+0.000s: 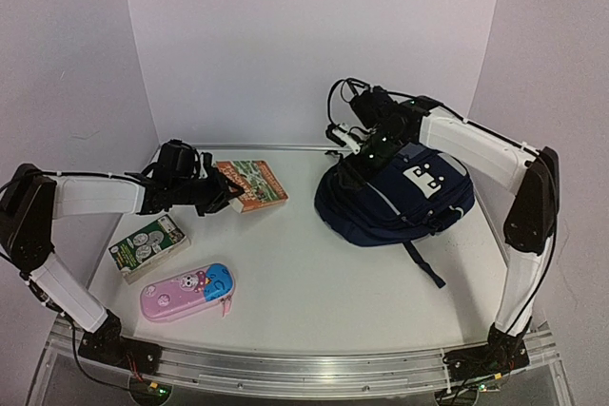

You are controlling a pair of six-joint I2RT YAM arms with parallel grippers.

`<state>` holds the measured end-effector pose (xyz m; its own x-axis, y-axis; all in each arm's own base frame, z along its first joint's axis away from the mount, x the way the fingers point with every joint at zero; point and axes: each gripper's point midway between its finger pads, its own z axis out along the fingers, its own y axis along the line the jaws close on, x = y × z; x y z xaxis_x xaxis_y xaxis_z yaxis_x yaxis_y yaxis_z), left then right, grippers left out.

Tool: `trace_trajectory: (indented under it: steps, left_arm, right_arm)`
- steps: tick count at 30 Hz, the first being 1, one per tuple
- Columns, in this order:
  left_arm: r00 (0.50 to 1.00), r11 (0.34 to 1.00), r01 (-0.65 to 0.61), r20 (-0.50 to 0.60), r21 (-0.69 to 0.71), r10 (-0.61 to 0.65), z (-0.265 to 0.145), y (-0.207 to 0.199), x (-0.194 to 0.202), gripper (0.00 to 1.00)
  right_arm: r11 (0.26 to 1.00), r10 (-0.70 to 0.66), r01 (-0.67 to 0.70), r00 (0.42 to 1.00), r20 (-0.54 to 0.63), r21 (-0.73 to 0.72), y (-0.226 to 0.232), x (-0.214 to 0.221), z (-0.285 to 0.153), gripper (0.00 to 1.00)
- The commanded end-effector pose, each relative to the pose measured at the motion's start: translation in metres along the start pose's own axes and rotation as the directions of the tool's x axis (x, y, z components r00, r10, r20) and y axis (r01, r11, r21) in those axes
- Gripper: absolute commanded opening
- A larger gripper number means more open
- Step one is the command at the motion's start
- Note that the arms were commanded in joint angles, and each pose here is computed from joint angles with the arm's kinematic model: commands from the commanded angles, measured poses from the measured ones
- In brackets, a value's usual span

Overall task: Pack the student bag
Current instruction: Place the book in the student bag.

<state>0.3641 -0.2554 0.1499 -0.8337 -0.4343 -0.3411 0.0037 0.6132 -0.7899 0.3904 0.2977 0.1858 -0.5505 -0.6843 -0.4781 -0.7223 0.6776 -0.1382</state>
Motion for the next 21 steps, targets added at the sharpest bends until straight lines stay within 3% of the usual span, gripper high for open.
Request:
trace_trajectory:
  steps: [1, 21]
  left_arm:
    - [0.984, 0.983, -0.105, 0.155, 0.148, 0.082, -0.015, -0.061, -0.044, 0.0]
    - [0.983, 0.986, -0.103, 0.163, 0.127, 0.082, -0.026, -0.057, -0.04, 0.0]
  right_arm:
    - [0.999, 0.009, -0.009, 1.0, -0.005, -0.039, 0.007, 0.0, 0.001, 0.7]
    - [0.997, -0.008, 0.001, 0.996, -0.087, -0.082, 0.026, 0.006, 0.05, 0.71]
